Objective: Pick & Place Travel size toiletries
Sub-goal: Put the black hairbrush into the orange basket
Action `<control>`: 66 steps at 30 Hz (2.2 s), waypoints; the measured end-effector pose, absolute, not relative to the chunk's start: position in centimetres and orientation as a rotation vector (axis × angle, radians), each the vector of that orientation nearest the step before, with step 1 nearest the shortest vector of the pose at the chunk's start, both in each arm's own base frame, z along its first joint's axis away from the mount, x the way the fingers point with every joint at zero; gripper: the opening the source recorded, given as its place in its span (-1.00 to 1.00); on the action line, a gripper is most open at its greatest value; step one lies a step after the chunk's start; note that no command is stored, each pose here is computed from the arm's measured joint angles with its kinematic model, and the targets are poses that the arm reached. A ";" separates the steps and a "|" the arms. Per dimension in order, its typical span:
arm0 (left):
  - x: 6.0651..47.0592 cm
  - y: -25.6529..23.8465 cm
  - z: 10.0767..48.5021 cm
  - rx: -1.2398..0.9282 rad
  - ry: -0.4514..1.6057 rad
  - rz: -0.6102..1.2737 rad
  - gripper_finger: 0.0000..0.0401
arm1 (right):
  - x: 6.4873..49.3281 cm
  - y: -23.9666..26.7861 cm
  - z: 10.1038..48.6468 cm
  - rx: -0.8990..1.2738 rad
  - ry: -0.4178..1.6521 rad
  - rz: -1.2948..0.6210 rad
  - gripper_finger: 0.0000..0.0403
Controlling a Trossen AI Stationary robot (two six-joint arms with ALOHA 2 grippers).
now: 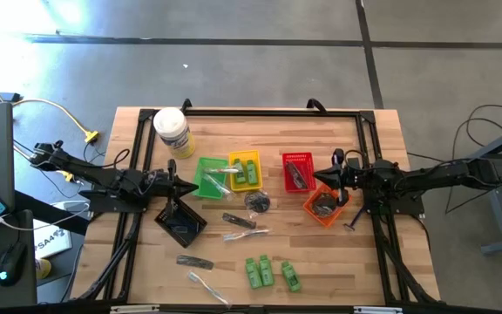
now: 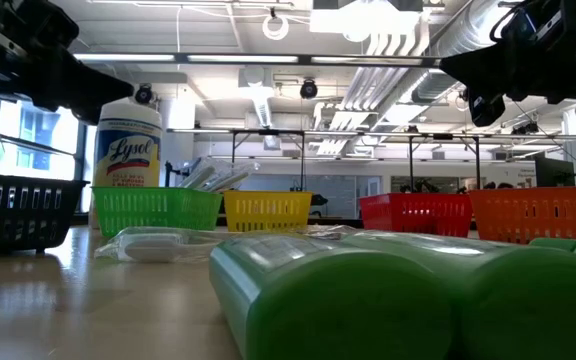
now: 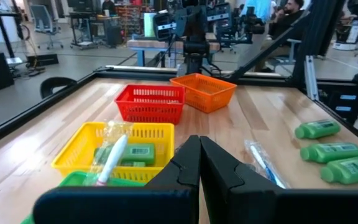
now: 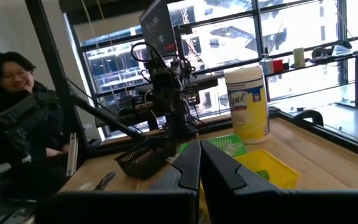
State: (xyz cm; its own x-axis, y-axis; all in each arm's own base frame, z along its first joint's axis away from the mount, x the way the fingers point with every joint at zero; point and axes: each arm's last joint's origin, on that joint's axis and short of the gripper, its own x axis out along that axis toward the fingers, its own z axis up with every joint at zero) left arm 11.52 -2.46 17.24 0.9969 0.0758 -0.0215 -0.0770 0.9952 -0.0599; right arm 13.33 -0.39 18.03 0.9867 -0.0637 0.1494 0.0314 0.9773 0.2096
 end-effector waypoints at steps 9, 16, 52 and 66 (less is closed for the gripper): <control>11.5 -2.5 17.2 -0.075 0.019 0.073 -1.00 | 13.4 -0.4 17.8 0.212 -0.134 -0.057 -0.99; 11.5 -2.7 17.2 -0.115 0.023 -0.010 -1.00 | 13.9 0.4 16.3 0.255 0.009 -0.009 -0.99; 11.5 -2.8 17.8 0.168 -0.039 -0.046 -1.00 | 14.3 1.3 17.3 0.149 -0.123 -0.089 -0.99; 11.5 -2.8 17.7 -0.011 -0.027 -0.029 -1.00 | 14.3 1.4 17.1 0.193 -0.110 -0.067 -0.99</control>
